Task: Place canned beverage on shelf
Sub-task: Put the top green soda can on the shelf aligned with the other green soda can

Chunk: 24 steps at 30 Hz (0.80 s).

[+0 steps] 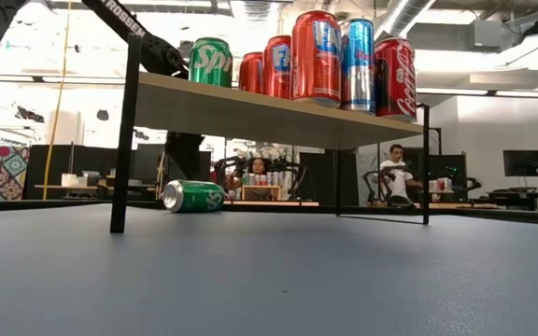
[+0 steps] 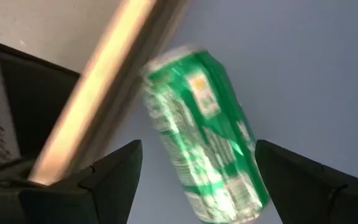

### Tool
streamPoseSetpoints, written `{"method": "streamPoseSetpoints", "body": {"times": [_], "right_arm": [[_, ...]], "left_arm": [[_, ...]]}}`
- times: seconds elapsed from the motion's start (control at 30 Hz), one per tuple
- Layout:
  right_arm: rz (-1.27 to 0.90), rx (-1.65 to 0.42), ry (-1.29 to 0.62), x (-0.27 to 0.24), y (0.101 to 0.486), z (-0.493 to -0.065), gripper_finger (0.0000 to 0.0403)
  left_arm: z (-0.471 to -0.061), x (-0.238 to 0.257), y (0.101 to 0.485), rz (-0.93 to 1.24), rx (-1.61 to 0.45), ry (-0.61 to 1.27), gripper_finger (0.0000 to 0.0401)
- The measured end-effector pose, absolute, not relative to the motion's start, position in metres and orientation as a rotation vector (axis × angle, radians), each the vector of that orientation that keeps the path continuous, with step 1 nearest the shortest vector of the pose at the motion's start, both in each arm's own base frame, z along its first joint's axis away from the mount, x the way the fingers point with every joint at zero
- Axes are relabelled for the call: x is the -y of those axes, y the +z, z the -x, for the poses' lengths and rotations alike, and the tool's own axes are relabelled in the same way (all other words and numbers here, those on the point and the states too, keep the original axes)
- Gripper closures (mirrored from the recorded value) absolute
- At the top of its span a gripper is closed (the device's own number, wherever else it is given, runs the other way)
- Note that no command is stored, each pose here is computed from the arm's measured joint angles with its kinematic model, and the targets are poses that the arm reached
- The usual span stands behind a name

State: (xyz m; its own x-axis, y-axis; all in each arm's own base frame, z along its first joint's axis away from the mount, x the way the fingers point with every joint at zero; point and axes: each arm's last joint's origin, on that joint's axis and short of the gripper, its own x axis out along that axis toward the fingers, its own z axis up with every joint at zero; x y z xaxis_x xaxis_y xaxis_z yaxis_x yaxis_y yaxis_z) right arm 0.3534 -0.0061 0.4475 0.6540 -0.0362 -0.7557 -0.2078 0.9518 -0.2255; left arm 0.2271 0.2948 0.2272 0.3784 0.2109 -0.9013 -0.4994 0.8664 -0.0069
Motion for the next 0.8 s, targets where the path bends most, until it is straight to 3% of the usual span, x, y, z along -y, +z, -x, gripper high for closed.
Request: {"method": "streamPoseSetpoints", "body": {"times": [0.57, 0.8], "right_arm": [[0.307, -0.856, 0.100, 0.006, 0.447, -0.354, 0.0056], [0.307, -0.855, 0.100, 0.006, 0.447, -0.354, 0.0055]], "left_arm": [[-0.225, -0.278, 0.180, 0.301, -1.073, 0.435, 0.0103], [-0.221, -0.266, 0.162, 0.270, -1.125, 0.395, 0.0125]]}}
